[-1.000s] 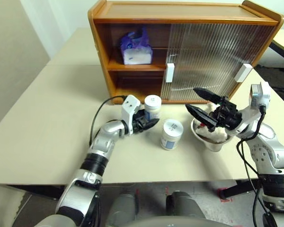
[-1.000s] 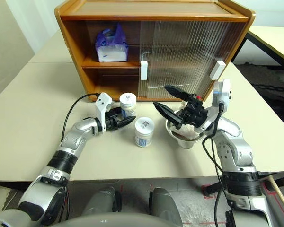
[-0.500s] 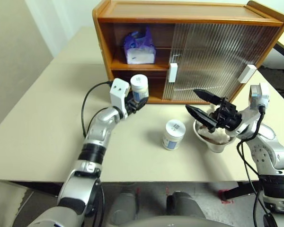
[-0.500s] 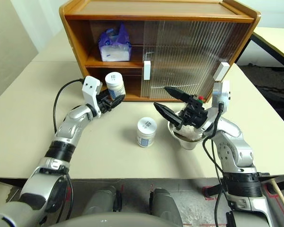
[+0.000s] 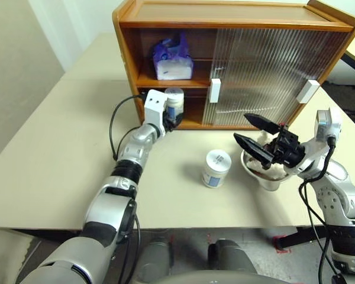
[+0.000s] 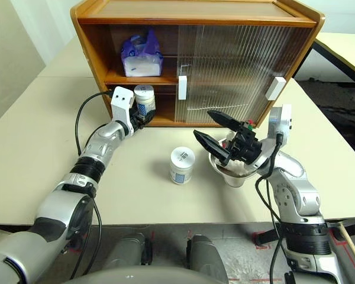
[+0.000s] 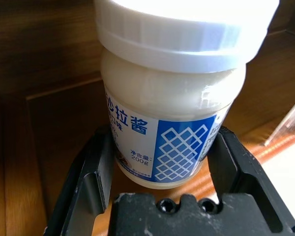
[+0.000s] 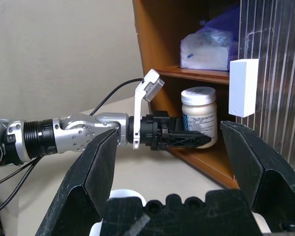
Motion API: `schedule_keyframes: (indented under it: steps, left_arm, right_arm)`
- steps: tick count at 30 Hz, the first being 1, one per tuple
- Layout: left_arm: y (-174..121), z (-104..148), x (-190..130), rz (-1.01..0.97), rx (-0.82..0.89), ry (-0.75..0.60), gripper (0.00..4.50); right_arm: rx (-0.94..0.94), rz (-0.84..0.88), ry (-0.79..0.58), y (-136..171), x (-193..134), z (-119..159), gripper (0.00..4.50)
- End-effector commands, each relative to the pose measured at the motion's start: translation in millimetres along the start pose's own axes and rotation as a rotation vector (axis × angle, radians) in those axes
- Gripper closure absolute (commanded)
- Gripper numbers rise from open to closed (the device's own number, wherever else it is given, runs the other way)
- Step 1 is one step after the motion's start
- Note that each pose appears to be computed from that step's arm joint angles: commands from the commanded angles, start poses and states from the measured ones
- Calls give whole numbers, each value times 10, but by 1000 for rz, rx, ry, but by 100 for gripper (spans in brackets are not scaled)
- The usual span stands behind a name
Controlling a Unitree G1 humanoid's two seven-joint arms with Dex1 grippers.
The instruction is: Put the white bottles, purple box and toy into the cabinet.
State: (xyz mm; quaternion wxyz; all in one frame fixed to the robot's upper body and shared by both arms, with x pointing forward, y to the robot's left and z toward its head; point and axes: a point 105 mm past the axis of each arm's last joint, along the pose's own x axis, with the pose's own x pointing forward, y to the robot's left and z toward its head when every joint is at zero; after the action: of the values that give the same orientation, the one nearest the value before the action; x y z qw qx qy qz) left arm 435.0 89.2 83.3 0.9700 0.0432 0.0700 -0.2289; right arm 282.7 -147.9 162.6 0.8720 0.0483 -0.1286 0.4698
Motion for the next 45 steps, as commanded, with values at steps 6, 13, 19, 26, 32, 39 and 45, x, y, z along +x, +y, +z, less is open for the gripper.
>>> schedule_keyframes:
  steps: [6, 13, 19, 26, 32, 39, 45]
  left_arm:
    - [1, 74, 128, 21, 21, 11, 143]
    - [30, 81, 157, 52, 34, 24, 143]
    - [-10, 60, 178, 57, 27, 32, 143]
    - [-3, 10, 171, 64, 18, 52, 45]
    - [-28, -35, 157, 51, 6, 52, 4]
    - [2, -143, 69, 44, -36, 40, 4]
    - [55, -195, -24, 63, -46, 31, 4]
  right_arm:
    - [-5, -10, -9, 11, -34, 46, 0]
    - [-7, -15, -10, 27, -46, 53, 0]
    - [-10, -19, -9, 34, -54, 70, 0]
    - [-11, -23, -9, 45, -62, 73, 0]
    - [-7, -19, -8, 50, -42, 54, 0]
    - [0, -14, -10, 50, -23, 33, 0]
    - [3, 4, 1, 53, -1, -2, 0]
